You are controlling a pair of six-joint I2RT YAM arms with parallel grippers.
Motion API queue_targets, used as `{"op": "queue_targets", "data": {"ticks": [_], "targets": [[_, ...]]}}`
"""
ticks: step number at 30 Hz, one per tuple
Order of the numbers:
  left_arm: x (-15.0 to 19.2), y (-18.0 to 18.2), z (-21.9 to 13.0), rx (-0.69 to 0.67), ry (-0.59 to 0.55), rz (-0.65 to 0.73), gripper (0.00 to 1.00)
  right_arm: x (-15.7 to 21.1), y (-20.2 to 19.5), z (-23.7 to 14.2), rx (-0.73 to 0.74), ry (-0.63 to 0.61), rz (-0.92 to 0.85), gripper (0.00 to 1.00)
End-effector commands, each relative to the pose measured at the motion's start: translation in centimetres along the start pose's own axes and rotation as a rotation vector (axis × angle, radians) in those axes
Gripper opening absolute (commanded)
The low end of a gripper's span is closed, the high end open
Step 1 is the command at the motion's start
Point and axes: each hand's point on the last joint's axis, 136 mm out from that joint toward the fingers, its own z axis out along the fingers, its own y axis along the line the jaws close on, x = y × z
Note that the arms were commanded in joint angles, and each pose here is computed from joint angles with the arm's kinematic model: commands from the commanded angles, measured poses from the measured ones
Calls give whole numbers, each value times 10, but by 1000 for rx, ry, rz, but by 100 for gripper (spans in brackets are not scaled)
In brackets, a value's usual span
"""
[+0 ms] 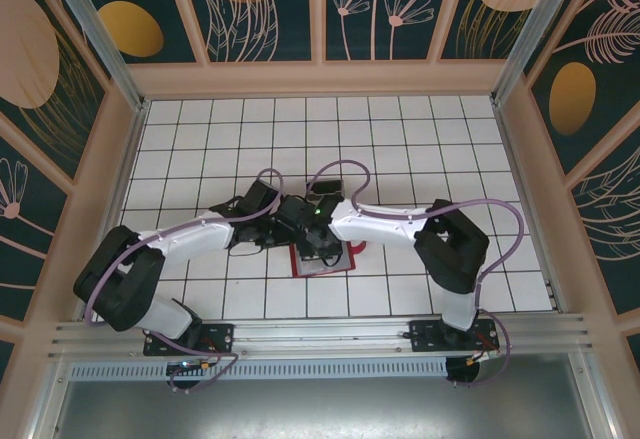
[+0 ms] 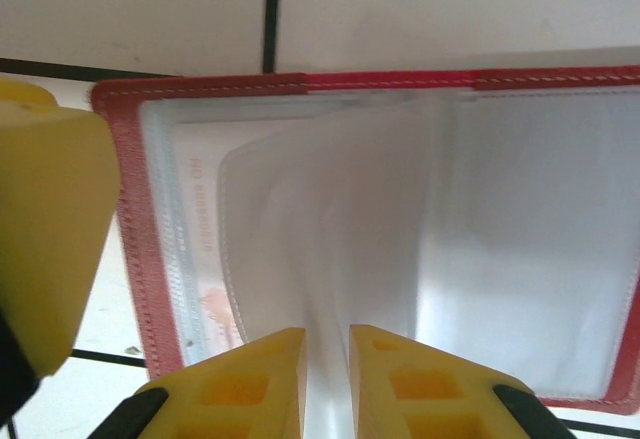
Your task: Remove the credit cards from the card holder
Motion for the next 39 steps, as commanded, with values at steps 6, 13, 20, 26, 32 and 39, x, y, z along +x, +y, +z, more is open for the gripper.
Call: {"op": "queue_targets", "data": {"ticks": [6, 13, 20, 26, 32, 39], "targets": [[8, -10, 5, 9, 51, -5, 26, 3, -45, -11, 87, -27, 73, 20], [9, -23, 9, 26, 71, 10, 26, 2, -70, -23, 97, -45, 116, 21], [13, -46, 19, 53, 99, 46, 25, 2, -98, -29, 98, -58, 163, 22], [22, -74, 36, 97, 142, 80, 25, -2, -114, -38, 83, -84, 195, 23], [18, -98, 48, 118, 148, 110, 25, -1, -123, -42, 86, -91, 210, 24], [33, -108, 72, 100, 210, 142, 25, -5, -138, -46, 74, -112, 250, 26]]}}
